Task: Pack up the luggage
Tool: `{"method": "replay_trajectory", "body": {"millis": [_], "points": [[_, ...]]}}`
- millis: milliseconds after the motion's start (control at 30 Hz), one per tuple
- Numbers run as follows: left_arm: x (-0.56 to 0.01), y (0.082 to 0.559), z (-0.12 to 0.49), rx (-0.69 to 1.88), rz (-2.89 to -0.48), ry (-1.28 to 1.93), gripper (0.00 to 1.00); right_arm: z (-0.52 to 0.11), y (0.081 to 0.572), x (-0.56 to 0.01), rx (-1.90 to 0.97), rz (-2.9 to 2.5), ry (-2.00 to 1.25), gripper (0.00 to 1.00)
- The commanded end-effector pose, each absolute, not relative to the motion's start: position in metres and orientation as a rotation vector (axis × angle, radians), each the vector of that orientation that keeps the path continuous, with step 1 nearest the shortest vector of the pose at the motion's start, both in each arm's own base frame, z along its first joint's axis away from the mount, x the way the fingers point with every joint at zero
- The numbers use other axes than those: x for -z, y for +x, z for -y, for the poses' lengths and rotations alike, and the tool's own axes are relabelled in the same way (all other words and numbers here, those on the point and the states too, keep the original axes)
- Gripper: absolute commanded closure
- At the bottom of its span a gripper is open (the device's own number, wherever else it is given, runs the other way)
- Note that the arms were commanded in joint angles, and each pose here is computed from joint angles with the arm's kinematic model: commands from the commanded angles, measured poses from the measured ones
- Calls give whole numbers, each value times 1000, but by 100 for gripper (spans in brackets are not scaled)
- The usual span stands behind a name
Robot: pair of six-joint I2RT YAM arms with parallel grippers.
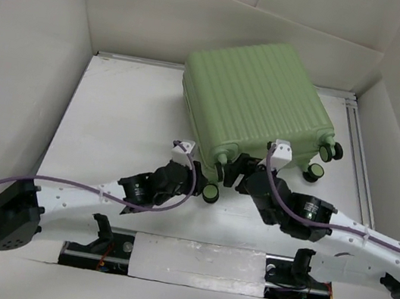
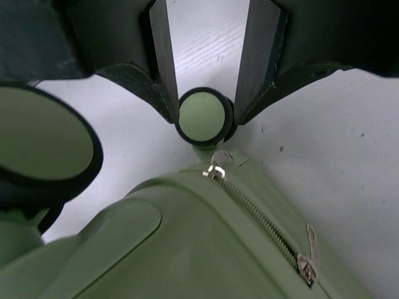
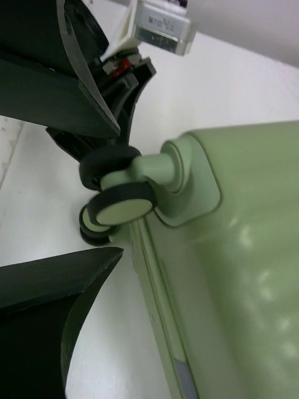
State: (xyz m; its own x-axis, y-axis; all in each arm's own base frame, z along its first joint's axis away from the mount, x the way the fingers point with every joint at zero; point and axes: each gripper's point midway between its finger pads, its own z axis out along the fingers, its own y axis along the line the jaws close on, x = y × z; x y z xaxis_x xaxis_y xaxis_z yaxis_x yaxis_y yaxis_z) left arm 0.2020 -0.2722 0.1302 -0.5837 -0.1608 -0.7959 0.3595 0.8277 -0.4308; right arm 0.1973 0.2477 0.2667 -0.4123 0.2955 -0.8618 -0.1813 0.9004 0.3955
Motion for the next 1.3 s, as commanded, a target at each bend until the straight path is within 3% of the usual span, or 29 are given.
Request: {"method": "replay_trajectory", "body": {"millis": [0, 233, 433, 567, 1033, 1133, 1200, 1267], "points": [[-167, 219, 288, 732, -1963, 136, 63, -257, 202, -281, -553, -1939, -43, 23], [-159, 234, 303, 672, -1978, 165, 63, -290, 211, -273, -540, -1996, -206, 22], [-156, 242, 296, 627, -1978, 136, 74, -293, 220, -261, -525, -2017, -199, 23], [-153, 246, 291, 577, -1983, 118, 75, -290, 228, -254, -528, -2026, -204, 29], [-141, 258, 285, 439, -2004, 110, 81, -294, 241, -227, -489, -2108, -261, 27], [-142, 260, 282, 423, -1997, 98, 91, -289, 245, -222, -471, -2118, -257, 40], [-137, 261, 280, 398, -2007, 100, 100, -288, 247, -218, -475, -2122, -253, 54], [-137, 263, 275, 366, -2002, 86, 100, -283, 248, -210, -454, -2138, -250, 72]]}}
